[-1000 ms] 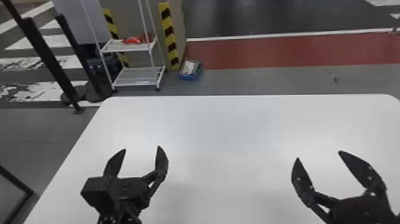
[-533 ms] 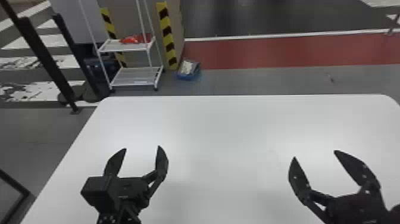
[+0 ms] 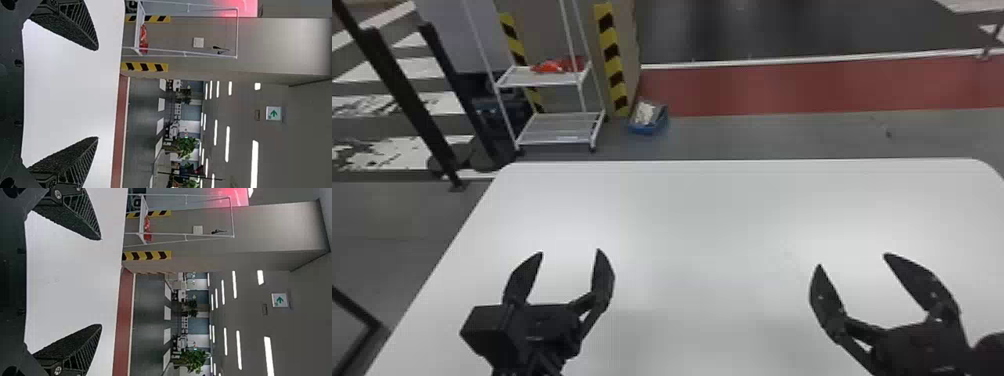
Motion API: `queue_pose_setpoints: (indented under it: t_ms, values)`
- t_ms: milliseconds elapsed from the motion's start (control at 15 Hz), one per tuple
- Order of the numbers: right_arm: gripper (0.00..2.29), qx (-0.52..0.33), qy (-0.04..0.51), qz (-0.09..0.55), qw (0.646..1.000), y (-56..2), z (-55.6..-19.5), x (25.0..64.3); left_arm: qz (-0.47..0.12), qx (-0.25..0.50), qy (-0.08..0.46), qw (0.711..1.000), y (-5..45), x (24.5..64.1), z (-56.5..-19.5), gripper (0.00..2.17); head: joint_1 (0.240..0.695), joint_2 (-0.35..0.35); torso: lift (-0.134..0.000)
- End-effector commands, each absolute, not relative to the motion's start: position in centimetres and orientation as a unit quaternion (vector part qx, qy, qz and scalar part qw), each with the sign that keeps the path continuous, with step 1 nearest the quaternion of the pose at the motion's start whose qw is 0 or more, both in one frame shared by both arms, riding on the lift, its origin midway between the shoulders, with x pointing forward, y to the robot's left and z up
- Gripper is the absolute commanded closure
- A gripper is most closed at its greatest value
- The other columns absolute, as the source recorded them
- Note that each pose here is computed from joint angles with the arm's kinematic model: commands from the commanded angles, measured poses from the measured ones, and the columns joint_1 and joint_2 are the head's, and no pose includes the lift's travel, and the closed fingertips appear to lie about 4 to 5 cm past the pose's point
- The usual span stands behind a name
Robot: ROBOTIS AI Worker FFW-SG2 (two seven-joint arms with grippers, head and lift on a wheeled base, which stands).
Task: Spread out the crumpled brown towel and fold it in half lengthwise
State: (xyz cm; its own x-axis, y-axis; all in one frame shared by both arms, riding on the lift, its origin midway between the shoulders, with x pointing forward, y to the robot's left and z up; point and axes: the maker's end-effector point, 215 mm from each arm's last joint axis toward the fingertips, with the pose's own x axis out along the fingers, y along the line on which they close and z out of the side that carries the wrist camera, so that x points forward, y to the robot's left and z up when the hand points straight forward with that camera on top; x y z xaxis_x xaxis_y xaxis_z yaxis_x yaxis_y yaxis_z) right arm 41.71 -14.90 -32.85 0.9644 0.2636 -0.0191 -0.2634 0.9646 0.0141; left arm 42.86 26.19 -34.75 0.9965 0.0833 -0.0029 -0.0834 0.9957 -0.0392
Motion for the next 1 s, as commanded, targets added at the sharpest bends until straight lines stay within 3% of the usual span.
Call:
queue_pose_setpoints:
  t_ms: [0,933]
  values:
    - [0.09,0.01,0.011,0.132,0.991,-14.83,-32.91,41.77,0.042,-0.018,0.003,0.999,26.25,42.38,-34.73,0.06,0.695,0.15,-0.125]
    - [0.09,0.014,0.018,0.133,0.991,-14.65,-33.13,40.99,0.041,-0.019,0.006,0.999,26.12,41.65,-34.66,0.07,0.695,0.158,-0.125]
